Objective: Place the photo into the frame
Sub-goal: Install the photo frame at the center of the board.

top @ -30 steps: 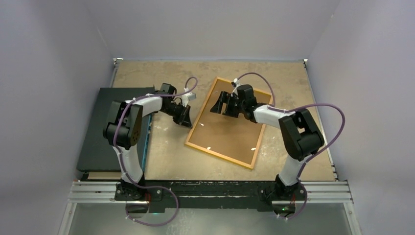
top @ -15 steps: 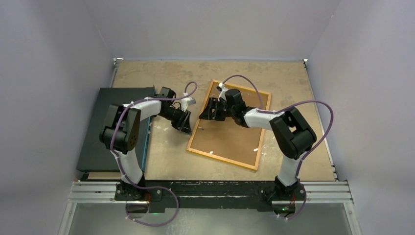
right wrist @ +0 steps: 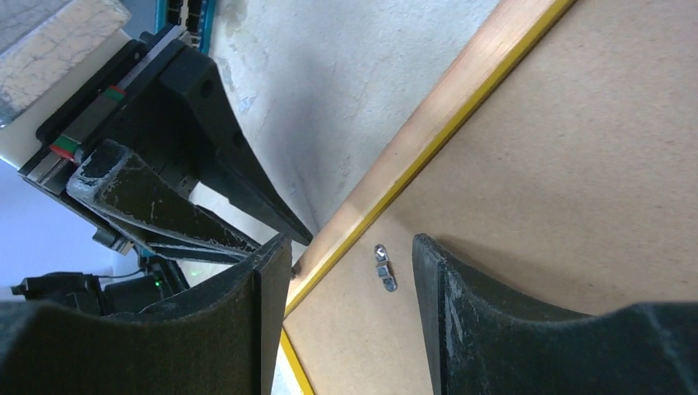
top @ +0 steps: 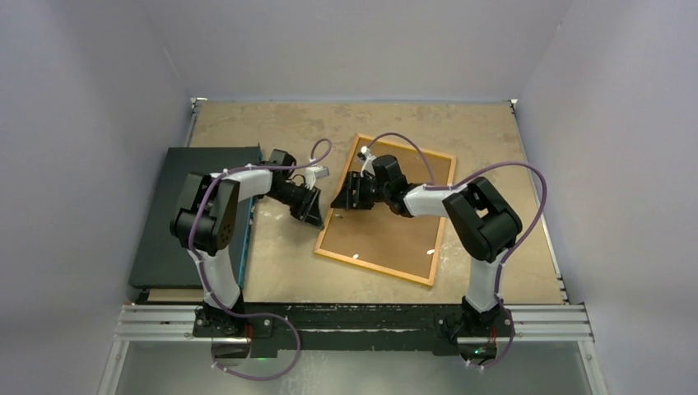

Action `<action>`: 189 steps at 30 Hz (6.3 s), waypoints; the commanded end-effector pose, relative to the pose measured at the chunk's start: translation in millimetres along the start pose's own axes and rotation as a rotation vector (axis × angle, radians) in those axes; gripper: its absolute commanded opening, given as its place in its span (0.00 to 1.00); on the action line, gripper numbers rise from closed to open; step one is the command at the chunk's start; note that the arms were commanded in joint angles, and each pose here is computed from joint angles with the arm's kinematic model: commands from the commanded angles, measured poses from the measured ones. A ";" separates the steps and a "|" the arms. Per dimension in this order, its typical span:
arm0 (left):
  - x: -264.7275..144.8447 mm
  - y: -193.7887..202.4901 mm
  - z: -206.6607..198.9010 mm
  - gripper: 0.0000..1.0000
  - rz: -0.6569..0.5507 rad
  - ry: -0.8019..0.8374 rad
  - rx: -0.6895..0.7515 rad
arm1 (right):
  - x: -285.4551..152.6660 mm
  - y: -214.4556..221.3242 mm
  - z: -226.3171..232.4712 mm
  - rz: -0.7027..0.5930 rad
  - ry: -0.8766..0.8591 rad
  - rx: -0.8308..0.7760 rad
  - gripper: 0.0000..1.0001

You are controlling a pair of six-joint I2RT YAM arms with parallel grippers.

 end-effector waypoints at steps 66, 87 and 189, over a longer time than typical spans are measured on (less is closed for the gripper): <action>12.2 7.1 12.0 0.03 0.010 -0.014 0.004 | 4.6 48.0 23.6 0.112 -0.080 -0.009 0.54; 9.3 4.8 7.1 0.02 0.005 -0.008 0.010 | 17.1 44.5 9.2 0.058 0.013 0.014 0.54; 10.1 -0.6 -15.1 0.17 -0.019 0.055 0.204 | -32.9 -80.9 -27.1 -0.179 0.248 0.062 0.79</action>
Point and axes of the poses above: each gripper's point midway between its finger pads, its own x axis out along the fingers, its own z axis along the line the jaws close on, y = z × x, the point moved 6 cm from there along -x, back along the fingers, and after that the axes turned 6 degrees about -x, right-handed, at the moved point
